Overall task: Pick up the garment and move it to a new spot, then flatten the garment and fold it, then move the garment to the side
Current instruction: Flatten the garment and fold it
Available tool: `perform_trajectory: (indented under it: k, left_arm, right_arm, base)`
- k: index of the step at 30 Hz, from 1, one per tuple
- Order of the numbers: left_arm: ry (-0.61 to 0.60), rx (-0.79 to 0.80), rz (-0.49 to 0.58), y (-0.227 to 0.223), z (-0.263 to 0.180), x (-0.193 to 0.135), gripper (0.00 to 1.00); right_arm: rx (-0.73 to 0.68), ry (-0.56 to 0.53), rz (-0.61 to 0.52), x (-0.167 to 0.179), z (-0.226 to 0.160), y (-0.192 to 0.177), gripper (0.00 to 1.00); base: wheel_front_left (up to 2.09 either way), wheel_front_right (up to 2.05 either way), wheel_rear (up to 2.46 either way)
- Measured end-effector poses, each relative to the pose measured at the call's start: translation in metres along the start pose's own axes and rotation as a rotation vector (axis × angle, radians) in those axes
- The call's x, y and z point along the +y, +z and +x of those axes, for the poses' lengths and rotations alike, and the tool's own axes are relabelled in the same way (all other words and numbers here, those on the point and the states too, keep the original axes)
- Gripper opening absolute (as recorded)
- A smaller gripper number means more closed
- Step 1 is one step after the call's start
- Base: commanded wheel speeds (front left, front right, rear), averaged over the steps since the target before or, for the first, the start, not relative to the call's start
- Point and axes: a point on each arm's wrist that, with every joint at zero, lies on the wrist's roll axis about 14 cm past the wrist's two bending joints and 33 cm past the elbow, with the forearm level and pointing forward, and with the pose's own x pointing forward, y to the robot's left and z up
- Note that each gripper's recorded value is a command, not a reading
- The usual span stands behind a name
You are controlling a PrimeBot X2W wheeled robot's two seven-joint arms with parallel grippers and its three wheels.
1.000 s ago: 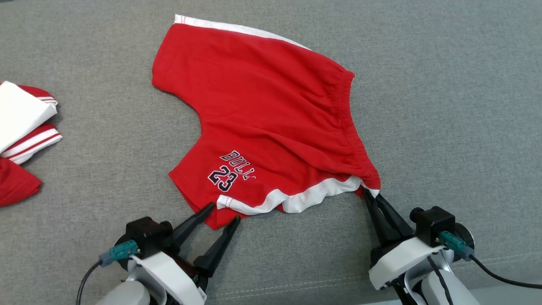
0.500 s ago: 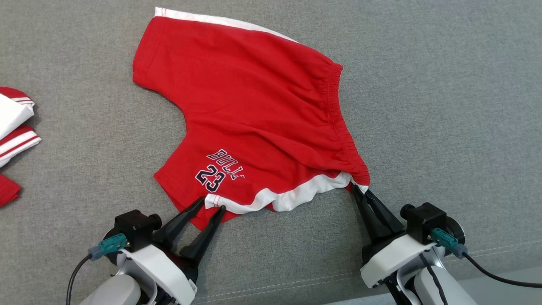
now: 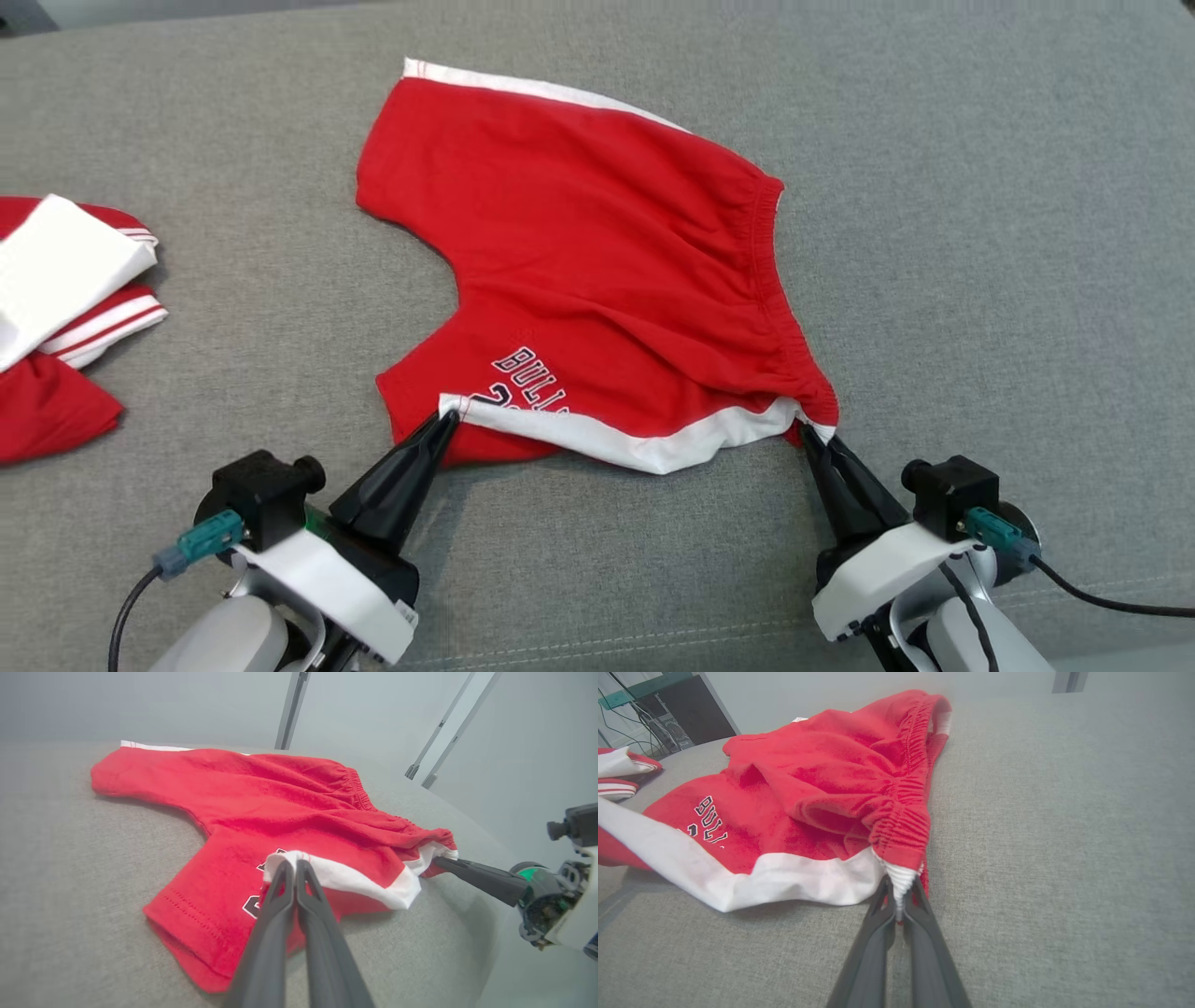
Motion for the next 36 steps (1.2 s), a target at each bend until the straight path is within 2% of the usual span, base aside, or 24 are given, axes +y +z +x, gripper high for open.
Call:
perform_trajectory:
  k: [9, 16, 24, 32, 36]
  left_arm:
    - [0.12, 0.014, 0.016, -0.011, -0.046, 0.004, 0.0]
    - [0.218, 0.016, -0.009, -0.025, -0.077, 0.005, 0.0]
    - [0.276, 0.0, -0.004, -0.031, -0.102, 0.005, 0.0]
    - [0.284, -0.016, -0.001, -0.024, -0.101, 0.011, 0.0]
    - [0.238, -0.054, 0.047, 0.005, -0.078, 0.019, 0.0]
  right_arm:
    - [0.02, 0.041, 0.029, 0.011, -0.015, 0.007, 0.0]
    - [0.063, 0.046, 0.06, -0.002, -0.041, 0.011, 0.0]
    - [0.095, 0.073, 0.085, -0.006, -0.062, 0.01, 0.0]
    - [0.104, 0.079, 0.099, -0.008, -0.059, 0.01, 0.0]
    - [0.053, 0.067, 0.082, -0.011, -0.033, 0.032, 0.0]
  base:
    - [0.0, 0.0, 0.0]
    - [0.0, 0.0, 0.0]
    - [0.0, 0.0, 0.0]
    - [0.0, 0.0, 0.0]
    - [0.0, 0.0, 0.0]
